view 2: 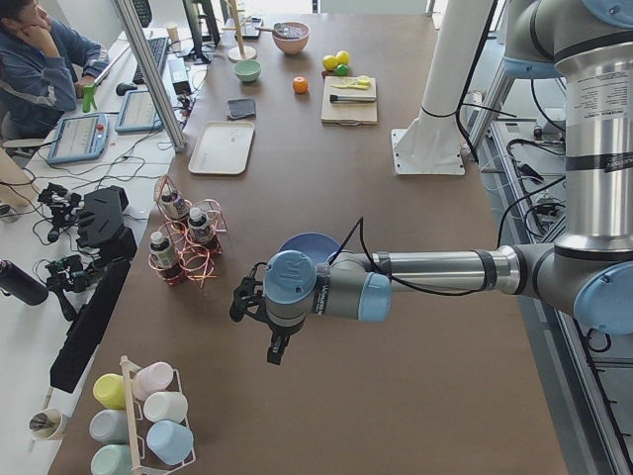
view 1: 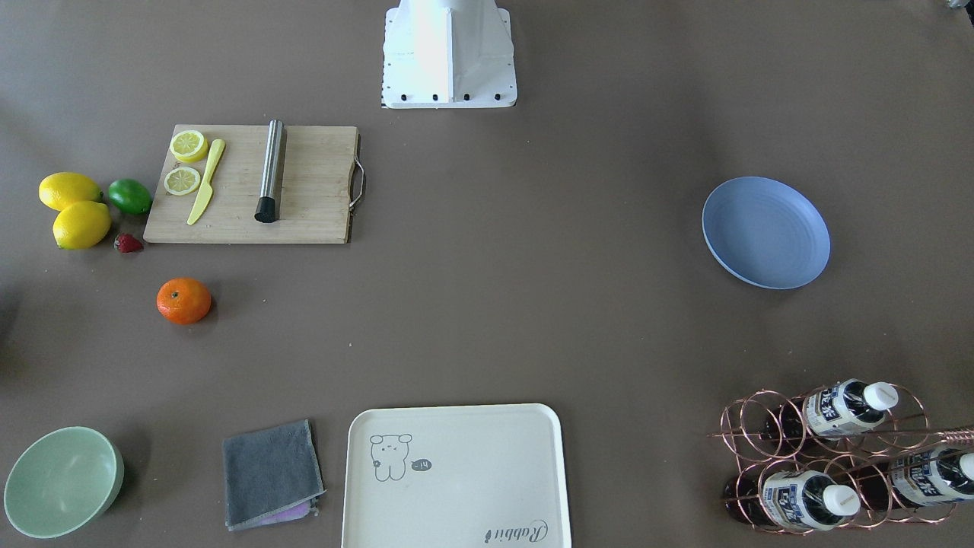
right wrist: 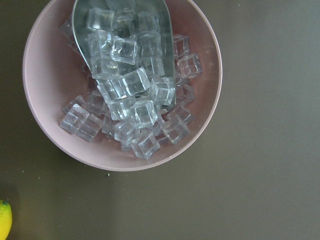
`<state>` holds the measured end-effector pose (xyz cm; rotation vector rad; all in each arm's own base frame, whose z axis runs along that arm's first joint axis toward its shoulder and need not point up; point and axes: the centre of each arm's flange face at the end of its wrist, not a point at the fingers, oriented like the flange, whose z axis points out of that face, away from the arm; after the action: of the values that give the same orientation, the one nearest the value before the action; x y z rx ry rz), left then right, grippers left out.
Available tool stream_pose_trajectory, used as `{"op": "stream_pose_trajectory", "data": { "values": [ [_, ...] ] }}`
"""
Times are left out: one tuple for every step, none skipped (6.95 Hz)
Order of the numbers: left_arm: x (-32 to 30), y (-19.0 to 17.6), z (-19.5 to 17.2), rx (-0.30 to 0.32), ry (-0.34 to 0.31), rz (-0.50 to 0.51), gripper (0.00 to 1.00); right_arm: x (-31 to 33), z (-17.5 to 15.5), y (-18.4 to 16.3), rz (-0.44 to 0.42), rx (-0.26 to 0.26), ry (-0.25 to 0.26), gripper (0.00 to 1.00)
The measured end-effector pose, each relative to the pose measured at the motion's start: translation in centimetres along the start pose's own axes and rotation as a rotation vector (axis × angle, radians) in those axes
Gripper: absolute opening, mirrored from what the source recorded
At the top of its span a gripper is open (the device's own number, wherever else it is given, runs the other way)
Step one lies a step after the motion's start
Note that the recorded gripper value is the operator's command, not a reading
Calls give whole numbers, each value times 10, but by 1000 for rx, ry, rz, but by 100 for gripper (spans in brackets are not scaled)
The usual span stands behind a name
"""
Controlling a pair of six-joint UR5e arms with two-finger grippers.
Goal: Pick orange to plate
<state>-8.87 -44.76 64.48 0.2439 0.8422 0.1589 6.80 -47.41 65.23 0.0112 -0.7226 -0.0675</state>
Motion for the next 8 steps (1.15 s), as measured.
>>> {"op": "stream_pose_trajectory", "data": {
  "values": [
    [6, -5, -6, 25, -5, 27, 98, -1, -1, 0, -3, 3, 0, 100],
    [10, -15, -10, 59, -13, 66, 98, -2, -3, -1, -4, 5, 0, 100],
    [13, -24, -14, 89, -19, 103, 98, -4, -4, -1, -7, 8, 1, 100],
    [15, -28, -15, 105, -19, 127, 98, -9, -10, -2, -17, 21, 2, 100],
    [17, -29, -15, 120, -19, 148, 98, -20, -22, -5, -38, 46, 0, 100],
    [24, -34, -9, 128, -15, 180, 98, -34, -36, -10, -68, 76, -8, 100],
    [38, -40, 8, 107, 3, 210, 98, -51, -45, -16, -107, 104, -11, 100],
    [58, -45, 32, 74, 28, 198, 98, -66, -45, -22, -127, 120, -8, 100]
  ]
}}
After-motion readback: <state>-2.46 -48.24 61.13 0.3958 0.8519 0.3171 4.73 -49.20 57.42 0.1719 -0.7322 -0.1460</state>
